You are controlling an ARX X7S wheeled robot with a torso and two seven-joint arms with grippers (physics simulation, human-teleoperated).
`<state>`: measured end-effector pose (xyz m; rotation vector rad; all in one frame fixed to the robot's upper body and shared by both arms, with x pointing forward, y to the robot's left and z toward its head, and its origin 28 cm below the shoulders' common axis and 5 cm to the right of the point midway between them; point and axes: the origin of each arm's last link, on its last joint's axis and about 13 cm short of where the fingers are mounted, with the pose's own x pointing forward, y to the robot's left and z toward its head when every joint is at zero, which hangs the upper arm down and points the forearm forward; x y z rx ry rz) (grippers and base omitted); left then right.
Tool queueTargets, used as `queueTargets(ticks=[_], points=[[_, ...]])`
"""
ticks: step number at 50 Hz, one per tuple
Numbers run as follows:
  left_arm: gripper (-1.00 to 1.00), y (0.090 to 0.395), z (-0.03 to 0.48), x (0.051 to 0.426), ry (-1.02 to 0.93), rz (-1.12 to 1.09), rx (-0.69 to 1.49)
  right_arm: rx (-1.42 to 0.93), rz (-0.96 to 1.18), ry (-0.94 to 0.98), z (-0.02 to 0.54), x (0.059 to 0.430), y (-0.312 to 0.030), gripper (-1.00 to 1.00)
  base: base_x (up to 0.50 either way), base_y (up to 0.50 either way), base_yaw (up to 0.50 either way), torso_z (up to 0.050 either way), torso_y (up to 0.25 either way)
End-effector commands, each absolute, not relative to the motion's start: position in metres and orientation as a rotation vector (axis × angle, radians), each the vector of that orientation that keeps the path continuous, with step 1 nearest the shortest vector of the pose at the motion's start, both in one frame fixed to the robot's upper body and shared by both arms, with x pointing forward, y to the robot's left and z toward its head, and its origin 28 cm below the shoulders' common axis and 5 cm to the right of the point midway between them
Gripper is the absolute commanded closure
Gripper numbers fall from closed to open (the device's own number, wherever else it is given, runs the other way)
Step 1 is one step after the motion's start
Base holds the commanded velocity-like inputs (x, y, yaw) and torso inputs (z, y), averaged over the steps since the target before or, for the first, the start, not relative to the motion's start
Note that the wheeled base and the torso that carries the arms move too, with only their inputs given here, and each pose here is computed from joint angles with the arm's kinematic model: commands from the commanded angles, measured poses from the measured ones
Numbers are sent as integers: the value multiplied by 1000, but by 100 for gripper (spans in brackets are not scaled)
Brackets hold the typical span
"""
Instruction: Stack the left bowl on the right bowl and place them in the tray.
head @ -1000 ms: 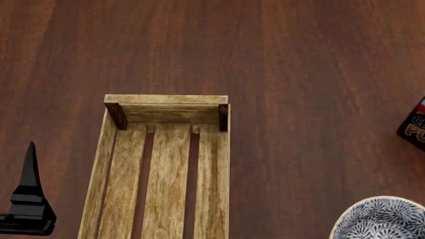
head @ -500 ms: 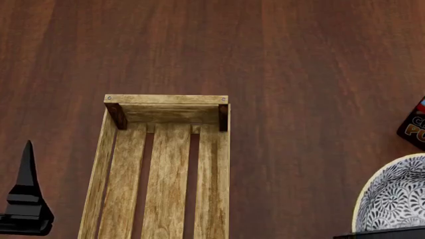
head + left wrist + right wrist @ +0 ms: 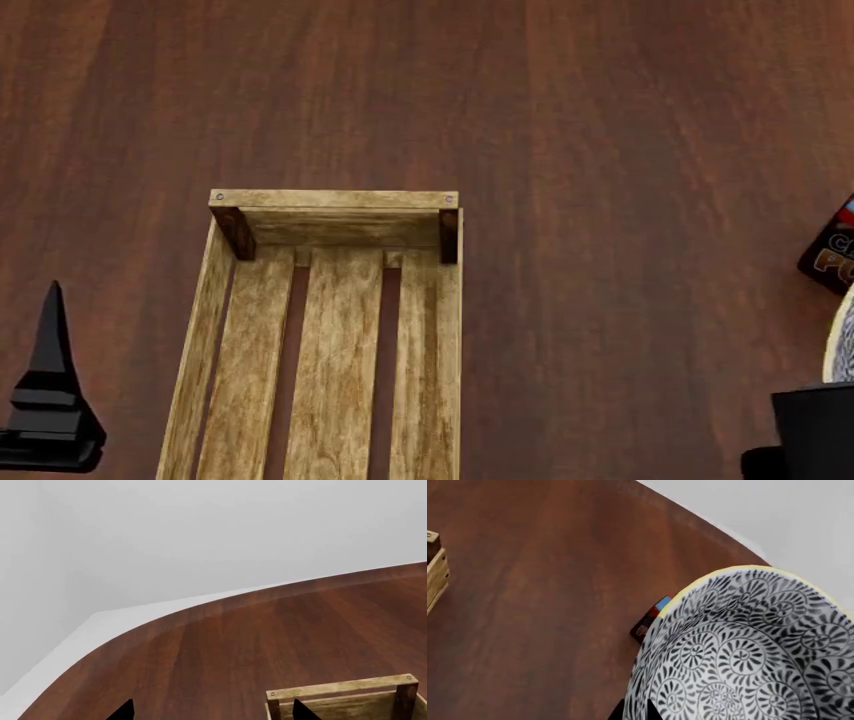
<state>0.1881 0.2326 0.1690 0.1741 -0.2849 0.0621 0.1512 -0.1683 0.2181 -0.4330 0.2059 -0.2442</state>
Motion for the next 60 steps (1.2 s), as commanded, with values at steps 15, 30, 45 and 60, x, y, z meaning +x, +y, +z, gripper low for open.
queueTargets(ticks=[15,30,45,60], points=[[-100,233,170,188,-281,66,181,-483,-439,226,244,145,-213,100,0,0,0,0,0],[-100,234,171,186,-286,73,184,-452,-505,272,255,142,-239,100,0,0,0,0,0],[-100,239,176,183,-304,87,179,-463,-579,311,265,156,-262,100,0,0,0,0,0],[-100,243,174,185,-304,98,171,-421,-634,377,256,165,-280,100,0,0,0,0,0]])
